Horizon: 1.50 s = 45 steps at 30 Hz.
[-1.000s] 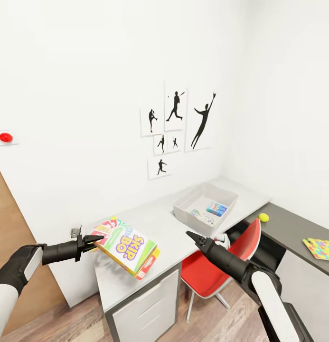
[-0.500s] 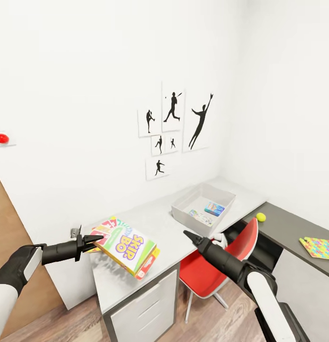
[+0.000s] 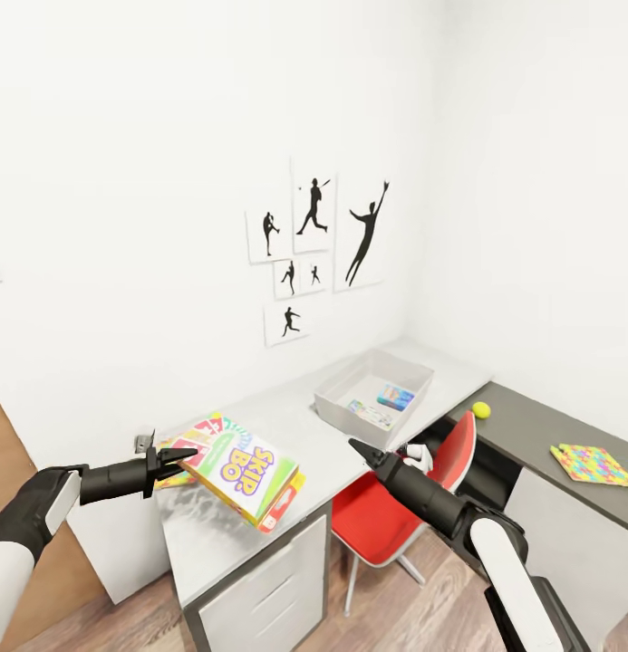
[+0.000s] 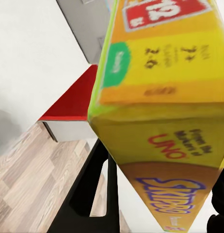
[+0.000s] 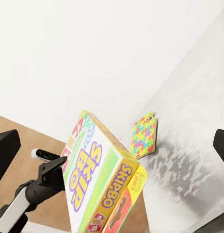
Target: Put all the toys in the child's room - the three board games (two on the bed and one on the table), the two jigsaw puzzles on the table, and the tennis ball on the table - inside the toy box on the table in the child's room.
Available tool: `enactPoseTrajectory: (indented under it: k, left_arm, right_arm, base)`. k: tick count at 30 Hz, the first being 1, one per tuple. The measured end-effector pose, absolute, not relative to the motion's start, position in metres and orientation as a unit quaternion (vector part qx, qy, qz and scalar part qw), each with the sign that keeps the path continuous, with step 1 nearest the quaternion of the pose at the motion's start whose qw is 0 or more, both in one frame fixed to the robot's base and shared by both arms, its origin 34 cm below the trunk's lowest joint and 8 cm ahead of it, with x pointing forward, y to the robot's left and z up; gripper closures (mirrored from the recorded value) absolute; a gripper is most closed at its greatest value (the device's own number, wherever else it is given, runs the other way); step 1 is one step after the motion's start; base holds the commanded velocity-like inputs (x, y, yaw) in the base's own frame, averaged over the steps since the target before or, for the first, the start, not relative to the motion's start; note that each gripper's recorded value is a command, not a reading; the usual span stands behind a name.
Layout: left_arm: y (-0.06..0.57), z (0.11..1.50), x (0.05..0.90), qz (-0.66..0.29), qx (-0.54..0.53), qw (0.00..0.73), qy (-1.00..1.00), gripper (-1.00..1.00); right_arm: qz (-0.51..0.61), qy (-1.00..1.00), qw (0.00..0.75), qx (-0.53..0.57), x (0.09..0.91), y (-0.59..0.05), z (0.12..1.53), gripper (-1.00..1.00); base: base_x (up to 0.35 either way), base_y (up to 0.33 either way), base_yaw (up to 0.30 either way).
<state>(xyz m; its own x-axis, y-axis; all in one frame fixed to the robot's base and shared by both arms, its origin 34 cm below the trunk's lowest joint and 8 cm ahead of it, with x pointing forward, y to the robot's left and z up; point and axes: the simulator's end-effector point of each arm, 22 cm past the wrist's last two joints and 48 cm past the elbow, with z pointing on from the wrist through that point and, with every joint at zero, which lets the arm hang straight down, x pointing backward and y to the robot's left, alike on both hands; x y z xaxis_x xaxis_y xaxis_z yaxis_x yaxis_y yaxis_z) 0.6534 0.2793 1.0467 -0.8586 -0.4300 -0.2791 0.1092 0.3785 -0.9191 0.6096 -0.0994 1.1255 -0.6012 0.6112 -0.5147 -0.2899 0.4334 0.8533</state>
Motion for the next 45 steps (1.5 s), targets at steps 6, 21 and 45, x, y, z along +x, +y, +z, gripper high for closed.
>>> enactPoseTrajectory:
  k: [6, 21, 45]
  left_arm:
    - [0.279, 1.049, 0.653, -0.548, -0.099, 0.248, 0.793, 1.0]
    - [0.279, 1.05, 0.653, -0.549, -0.099, 0.248, 0.792, 1.0]
    - [0.276, 1.056, 0.654, -0.558, -0.097, 0.252, 0.785, 1.0]
  right_arm:
    - [0.522, 0.726, 0.435, 0.108, 0.609, -0.099, 1.129, -1.0]
    - [0.521, 0.725, 0.437, 0.104, 0.608, -0.098, 1.132, -1.0]
    - [0.542, 0.668, 0.478, 0.18, 0.596, -0.295, 1.177, -1.0]
  base:
    - [0.0, 0.0, -0.2]
    - [0.0, 0.0, -0.017]
    - [0.006, 0.0, 0.0]
